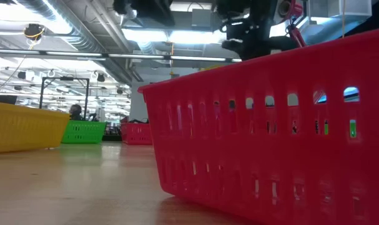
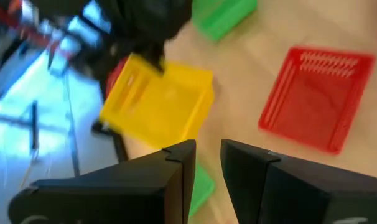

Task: Stack baskets by color
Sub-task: Stack the top yellow bin on the yellow bin

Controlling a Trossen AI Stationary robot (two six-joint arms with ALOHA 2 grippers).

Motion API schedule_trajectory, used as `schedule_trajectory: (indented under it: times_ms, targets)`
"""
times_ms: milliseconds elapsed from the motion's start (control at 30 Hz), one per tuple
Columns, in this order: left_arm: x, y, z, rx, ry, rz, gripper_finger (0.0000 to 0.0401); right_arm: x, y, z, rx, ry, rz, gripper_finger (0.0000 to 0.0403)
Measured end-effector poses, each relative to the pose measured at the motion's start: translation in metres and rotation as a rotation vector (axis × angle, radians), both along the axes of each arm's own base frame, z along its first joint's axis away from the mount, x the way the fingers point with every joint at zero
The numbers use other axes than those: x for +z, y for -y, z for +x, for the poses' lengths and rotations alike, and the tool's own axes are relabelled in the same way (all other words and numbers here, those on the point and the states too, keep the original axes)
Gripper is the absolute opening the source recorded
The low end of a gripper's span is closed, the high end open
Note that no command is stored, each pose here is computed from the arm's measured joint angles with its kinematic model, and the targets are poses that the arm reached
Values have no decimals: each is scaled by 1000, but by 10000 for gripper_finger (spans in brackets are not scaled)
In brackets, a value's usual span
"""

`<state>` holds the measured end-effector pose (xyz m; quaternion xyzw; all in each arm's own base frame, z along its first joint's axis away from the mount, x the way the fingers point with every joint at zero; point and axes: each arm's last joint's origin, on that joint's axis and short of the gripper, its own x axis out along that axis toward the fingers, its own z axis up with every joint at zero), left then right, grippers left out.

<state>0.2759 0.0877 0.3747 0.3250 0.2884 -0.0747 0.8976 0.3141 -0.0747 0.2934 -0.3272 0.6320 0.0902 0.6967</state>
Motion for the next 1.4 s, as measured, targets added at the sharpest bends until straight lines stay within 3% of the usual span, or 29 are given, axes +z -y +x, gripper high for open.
schedule_trajectory:
  times_ms: [233,567,1000,1167,1400]
  targets:
    - [-10,16,27,-71,24,19,69,0,-16,7,80,-2,-85,2]
    - [-49,23,60,-4,-114,88,69,0,-22,8,103,3,-89,2]
    - [-72,15,74,48,-197,132,69,0,-23,8,103,2,-89,2]
    - [-72,12,75,71,-202,210,69,0,-24,8,107,1,-90,2]
    - [-72,9,75,73,-202,221,69,1,-28,9,120,2,-89,2]
